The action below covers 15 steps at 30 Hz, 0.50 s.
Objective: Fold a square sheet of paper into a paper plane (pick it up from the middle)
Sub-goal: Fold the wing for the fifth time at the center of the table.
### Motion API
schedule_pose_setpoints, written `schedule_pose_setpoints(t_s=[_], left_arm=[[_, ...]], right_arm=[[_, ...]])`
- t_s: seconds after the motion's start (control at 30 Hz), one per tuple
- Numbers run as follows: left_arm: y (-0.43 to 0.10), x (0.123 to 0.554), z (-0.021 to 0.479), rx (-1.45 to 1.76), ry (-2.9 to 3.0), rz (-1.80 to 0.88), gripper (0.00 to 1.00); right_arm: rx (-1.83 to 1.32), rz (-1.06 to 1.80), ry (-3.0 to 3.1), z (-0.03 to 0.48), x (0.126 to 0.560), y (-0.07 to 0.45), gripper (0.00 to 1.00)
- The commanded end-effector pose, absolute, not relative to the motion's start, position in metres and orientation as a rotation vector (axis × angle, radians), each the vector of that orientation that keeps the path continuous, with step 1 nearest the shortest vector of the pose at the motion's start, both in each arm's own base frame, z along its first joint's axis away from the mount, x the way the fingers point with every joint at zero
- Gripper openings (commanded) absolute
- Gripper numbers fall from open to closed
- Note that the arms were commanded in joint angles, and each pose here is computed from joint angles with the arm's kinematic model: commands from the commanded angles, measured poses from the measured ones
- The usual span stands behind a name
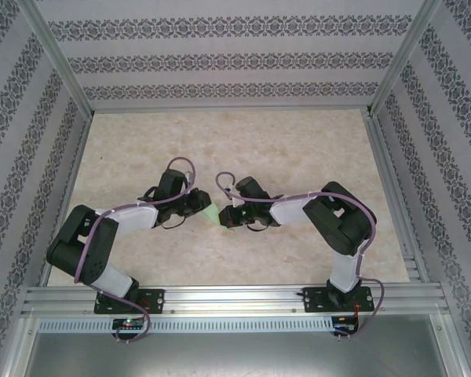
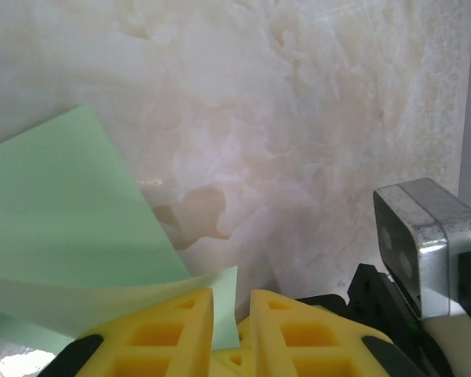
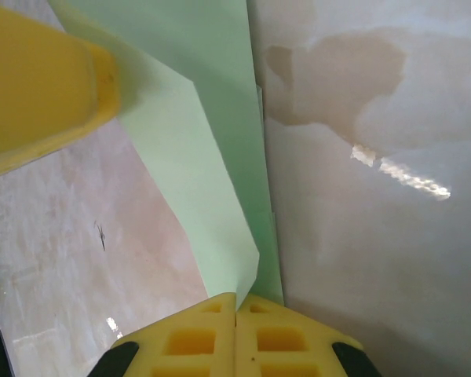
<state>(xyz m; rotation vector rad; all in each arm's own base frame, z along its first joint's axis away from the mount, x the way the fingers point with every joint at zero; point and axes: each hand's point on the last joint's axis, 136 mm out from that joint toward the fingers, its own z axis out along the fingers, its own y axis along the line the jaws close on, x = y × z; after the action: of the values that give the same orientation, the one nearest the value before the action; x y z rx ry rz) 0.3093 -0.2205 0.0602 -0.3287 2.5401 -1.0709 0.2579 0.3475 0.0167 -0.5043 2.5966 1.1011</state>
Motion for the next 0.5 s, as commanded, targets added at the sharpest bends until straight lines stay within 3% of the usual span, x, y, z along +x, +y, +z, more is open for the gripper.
schedule_pose_setpoints(t_s=[0.0, 0.47], left_arm=[[-0.220, 0.300, 0.060, -0.290, 2.546, -1.061, 0.20], [-0.210, 0.297, 0.041, -0.330, 2.594, -0.978, 0.20]], right_arm=[[-0.479, 1.074, 2.645, 0.008, 0.259, 0.342, 0.04], [-0.605, 1.169, 2.550, 0.043, 0.259, 0.356, 0.19]])
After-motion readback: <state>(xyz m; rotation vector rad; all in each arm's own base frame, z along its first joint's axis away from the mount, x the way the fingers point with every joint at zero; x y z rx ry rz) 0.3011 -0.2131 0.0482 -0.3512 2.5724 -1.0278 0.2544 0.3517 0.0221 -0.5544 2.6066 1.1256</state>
